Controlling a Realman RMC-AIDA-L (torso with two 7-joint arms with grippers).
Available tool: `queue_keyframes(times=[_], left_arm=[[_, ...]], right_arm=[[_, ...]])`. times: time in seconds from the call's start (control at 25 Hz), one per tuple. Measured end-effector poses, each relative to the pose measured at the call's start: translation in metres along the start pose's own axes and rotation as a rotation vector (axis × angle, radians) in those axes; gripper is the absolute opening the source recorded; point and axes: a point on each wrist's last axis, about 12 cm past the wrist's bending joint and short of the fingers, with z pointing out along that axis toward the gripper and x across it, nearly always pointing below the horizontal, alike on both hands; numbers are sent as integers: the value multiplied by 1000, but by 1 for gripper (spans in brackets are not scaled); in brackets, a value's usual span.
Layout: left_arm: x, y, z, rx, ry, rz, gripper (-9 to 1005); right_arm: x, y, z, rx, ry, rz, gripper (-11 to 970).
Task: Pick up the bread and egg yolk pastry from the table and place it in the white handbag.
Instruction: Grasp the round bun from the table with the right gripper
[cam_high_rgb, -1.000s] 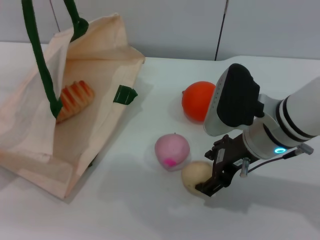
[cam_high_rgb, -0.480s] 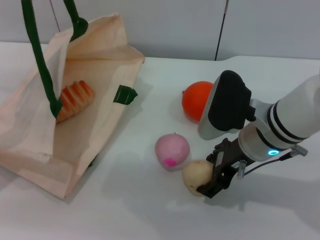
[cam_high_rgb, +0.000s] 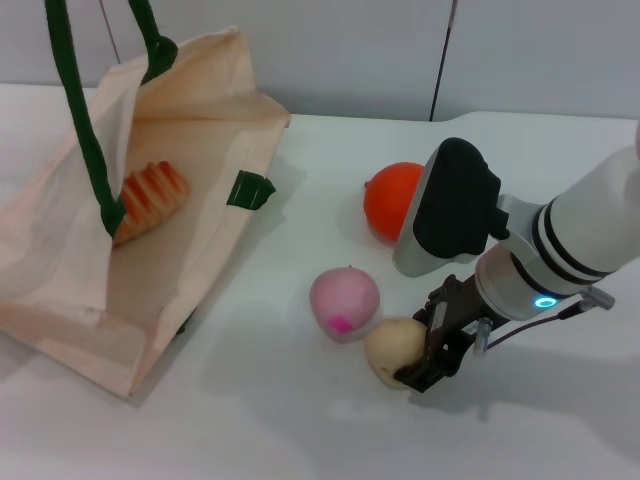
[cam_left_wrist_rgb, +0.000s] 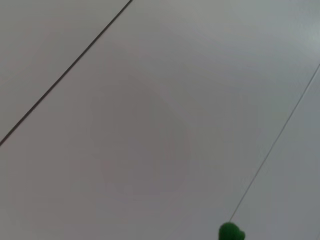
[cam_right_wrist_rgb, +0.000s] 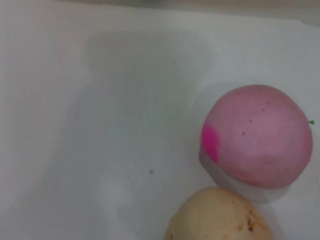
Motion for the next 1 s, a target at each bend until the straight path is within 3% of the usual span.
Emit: queue_keyframes(times=[0.68, 1.0], left_arm=[[1, 0, -1, 0, 15, -9, 122], [1, 0, -2, 0, 19, -11, 122]], right_arm=[[1, 1, 1, -14, -2, -5, 683], [-2, -1, -6, -8, -24, 1, 652]])
